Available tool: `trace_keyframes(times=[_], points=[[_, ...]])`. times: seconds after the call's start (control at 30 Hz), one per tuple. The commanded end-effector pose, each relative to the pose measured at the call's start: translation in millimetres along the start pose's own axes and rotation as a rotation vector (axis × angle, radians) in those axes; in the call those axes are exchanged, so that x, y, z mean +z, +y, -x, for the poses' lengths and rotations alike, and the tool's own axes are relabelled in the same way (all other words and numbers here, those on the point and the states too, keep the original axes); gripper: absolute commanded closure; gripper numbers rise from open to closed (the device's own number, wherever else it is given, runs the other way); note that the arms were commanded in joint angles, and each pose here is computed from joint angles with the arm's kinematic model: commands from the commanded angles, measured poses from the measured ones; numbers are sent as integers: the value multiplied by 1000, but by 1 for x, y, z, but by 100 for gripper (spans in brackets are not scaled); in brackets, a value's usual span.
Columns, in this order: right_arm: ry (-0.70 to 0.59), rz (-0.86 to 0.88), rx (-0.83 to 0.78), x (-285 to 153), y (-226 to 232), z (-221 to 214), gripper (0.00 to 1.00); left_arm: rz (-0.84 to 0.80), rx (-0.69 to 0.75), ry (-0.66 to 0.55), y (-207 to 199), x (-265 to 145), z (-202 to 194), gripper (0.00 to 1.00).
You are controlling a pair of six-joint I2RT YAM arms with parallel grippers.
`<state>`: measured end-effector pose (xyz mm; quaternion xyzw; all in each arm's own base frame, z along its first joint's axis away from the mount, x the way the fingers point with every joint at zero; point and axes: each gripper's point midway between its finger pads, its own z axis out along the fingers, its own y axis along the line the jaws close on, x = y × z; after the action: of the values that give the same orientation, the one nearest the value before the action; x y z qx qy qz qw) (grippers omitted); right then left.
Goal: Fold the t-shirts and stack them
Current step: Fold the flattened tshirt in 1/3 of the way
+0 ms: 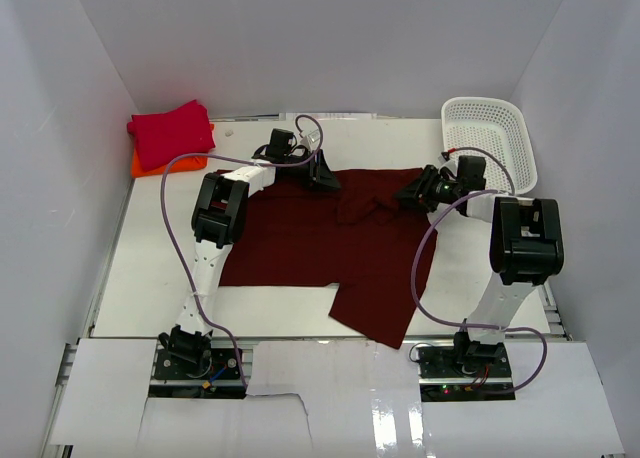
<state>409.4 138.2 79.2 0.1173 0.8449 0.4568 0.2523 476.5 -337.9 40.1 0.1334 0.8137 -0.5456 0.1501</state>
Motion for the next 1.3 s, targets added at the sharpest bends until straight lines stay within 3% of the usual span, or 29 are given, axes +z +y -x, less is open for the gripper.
trace_keyframes(times=[0.0,0.07,0.23,0.6,0.87,1.27], points=[[42,-15,60,-8,-8,2,54,37,-27,25,6,-1,-12,50],[67,-13,47,-4,-9,7,48,36,-22,25,5,-1,-11,50],[79,-65,-29,-4,-13,-8,44,35,-26,24,7,0,-11,50],[34,-185,-158,-17,-32,-61,44,36,-24,23,6,-1,-10,50],[26,-225,-264,-7,-27,-70,44,37,-25,25,7,-1,-11,50],[30,-259,-294,9,-35,-67,46,39,-23,25,7,-1,-12,50]])
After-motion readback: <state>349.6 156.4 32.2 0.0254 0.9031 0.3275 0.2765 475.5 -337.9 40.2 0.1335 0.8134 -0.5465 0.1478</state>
